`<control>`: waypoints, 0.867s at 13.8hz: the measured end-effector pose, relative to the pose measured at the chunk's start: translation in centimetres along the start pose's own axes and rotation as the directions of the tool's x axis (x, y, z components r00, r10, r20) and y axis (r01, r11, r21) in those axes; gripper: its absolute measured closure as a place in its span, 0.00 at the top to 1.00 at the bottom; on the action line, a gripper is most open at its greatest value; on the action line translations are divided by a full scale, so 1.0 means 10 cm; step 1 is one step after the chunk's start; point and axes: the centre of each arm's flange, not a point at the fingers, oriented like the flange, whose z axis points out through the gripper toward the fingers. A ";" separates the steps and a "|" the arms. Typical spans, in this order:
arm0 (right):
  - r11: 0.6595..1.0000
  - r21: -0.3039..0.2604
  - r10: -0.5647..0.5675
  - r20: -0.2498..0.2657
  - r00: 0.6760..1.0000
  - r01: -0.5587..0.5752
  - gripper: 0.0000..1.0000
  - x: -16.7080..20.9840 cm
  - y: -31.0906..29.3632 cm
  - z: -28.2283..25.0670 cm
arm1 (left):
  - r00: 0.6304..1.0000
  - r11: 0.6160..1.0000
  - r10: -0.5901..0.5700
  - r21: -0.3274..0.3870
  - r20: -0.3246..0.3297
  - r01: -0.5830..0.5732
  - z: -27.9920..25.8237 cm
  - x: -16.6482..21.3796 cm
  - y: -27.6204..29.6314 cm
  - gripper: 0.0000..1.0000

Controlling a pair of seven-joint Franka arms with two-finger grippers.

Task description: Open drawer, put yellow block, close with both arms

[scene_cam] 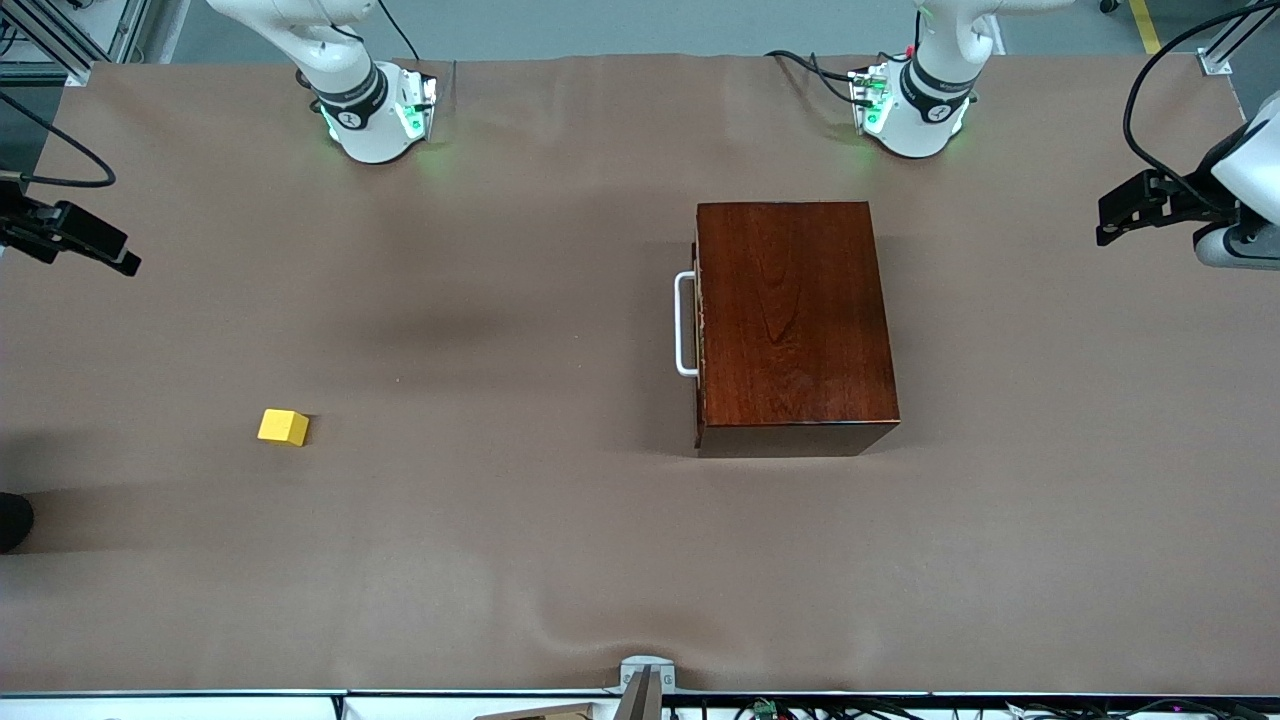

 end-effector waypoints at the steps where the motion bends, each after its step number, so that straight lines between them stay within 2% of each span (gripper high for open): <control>1: 1.000 0.000 -0.001 0.000 1.000 0.001 1.00 0.00 0.00 0.00 | 1.000 1.000 0.000 0.000 0.000 0.000 0.00 0.00 0.00 1.00; 6: 1.000 0.000 -0.006 0.000 1.000 0.006 1.00 0.00 -0.03 0.00 | 1.000 1.000 0.001 -0.005 0.005 -0.001 0.03 0.02 0.01 1.00; 8: 1.000 0.000 -0.008 -0.001 1.000 0.008 1.00 0.00 -0.04 0.00 | 1.000 0.999 -0.010 -0.038 0.007 0.010 0.05 0.03 0.01 1.00; 12: 1.000 -0.002 -0.026 -0.003 1.000 0.026 1.00 -0.01 -0.12 0.00 | 0.986 0.979 -0.165 -0.120 0.014 0.165 0.04 0.11 0.13 1.00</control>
